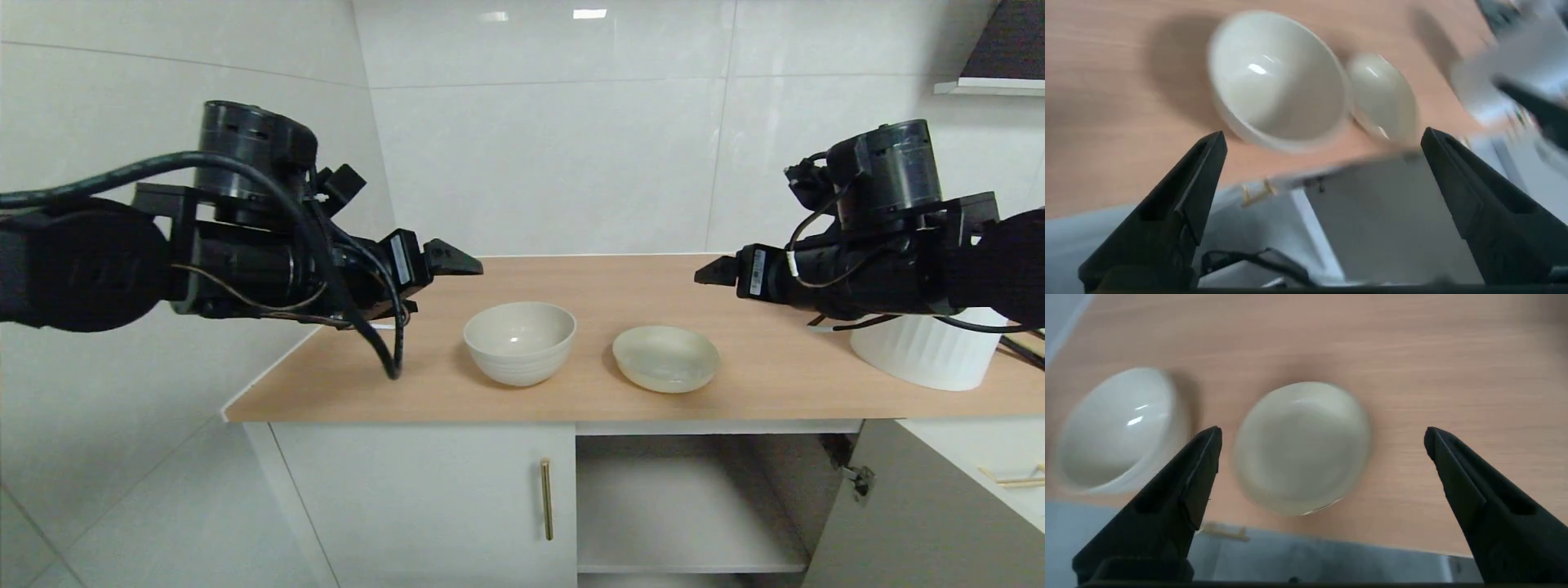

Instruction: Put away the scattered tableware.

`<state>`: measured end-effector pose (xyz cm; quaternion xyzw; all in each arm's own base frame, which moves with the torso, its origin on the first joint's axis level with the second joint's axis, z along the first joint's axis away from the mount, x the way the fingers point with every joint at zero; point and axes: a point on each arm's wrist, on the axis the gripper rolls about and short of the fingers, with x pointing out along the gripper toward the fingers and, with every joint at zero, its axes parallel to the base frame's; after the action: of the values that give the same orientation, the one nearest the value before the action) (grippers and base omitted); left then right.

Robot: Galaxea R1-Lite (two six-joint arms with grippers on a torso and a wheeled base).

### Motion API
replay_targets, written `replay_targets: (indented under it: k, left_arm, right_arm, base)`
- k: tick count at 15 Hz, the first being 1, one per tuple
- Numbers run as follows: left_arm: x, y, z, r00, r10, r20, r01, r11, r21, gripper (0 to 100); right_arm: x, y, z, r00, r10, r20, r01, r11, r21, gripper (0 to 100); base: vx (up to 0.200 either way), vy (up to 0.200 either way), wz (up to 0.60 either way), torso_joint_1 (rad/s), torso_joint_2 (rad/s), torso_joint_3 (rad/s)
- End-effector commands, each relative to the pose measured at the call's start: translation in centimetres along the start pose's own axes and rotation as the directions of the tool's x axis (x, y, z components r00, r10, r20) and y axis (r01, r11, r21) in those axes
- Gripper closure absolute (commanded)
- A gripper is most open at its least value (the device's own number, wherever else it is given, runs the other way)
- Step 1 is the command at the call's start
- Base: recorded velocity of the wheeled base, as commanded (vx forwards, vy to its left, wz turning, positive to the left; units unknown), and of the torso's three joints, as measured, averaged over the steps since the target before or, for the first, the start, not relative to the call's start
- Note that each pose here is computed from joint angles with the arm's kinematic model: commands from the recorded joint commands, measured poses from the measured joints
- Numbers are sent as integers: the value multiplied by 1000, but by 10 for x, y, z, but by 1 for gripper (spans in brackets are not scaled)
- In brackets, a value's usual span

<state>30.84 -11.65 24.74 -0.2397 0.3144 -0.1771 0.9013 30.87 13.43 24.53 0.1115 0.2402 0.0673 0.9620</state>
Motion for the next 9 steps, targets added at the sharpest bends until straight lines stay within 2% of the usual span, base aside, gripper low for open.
replay_targets:
  k: [1, 4, 5, 9]
  left_arm:
    - [51, 7, -12, 994, 99, -55, -99, 995, -12, 0]
    - [80, 15, -18, 974, 223, -30, -223, 975, 1, 0]
    - [91, 18, -23, 963, 269, -22, -269, 963, 14, 0]
    - [112, 23, -25, 954, 299, -13, -299, 954, 18, 0]
  right_arm:
    - [16, -1, -8, 999, -48, -22, 47, 999, -16, 0]
    - [23, -1, -12, 997, -65, -33, 65, 998, -20, 0]
    - [23, -1, -12, 997, -65, -33, 65, 998, -20, 0]
    - [24, -1, -13, 997, -66, -36, 66, 998, -21, 0]
  base:
    - [0, 0, 0, 0, 0, 0]
    - [0, 0, 0, 0, 0, 0]
    - [0, 0, 0, 0, 0, 0]
    - [0, 0, 0, 0, 0, 0]
